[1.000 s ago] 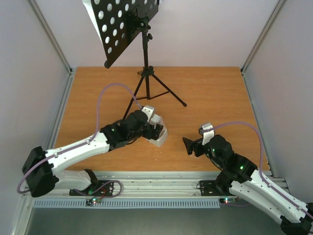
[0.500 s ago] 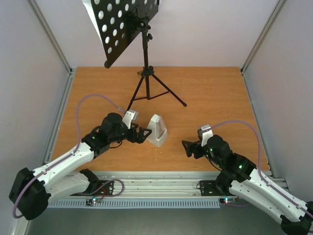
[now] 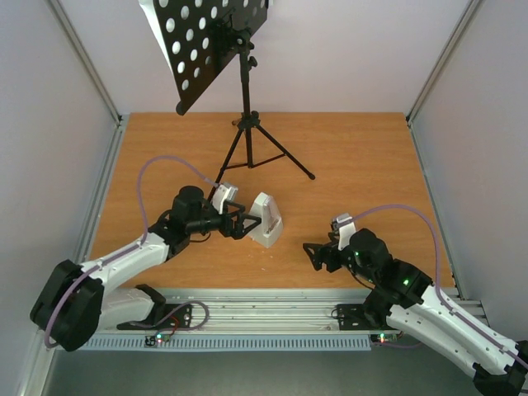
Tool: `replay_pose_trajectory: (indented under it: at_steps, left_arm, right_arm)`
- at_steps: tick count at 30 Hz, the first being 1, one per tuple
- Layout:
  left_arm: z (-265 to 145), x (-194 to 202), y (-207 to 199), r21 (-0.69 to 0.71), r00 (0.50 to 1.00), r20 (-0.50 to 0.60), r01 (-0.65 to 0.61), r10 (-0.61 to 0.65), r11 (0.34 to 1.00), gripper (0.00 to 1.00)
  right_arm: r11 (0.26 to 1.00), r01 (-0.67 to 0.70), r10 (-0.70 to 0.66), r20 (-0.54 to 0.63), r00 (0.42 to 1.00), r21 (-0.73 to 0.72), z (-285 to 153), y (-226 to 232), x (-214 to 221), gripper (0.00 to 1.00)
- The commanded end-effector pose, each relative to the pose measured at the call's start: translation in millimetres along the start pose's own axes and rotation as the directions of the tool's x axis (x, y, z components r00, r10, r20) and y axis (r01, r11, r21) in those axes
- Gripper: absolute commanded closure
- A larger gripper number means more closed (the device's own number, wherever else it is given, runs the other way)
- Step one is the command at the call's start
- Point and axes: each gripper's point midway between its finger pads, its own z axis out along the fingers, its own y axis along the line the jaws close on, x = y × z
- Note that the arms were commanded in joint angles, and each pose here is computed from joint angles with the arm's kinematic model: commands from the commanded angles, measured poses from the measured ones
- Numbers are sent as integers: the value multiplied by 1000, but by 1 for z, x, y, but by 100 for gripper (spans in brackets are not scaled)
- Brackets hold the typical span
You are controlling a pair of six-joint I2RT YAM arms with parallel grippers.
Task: Pack up the instrument practice props
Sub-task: Adjust the metronome at the center of the board.
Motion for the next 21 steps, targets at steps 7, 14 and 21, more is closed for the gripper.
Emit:
replay_pose_trajectory:
  at_steps: [7,14,21]
  left_arm:
    - [16,-1,-12,141,994,-6,-105,107,985,2]
    - [13,14,-25,172,993,-19,-110,115,979,3]
    - [12,33,-46,228,991,-49,-108,123,968,3]
  right_arm:
    - [998,5,-5,-12,1000,-60,7,13,-1,4]
    - [998,1,-2,-24,1000,-55,8,14,-3,5]
    - [990,58,-58,1,998,-126,14,30,-13,7]
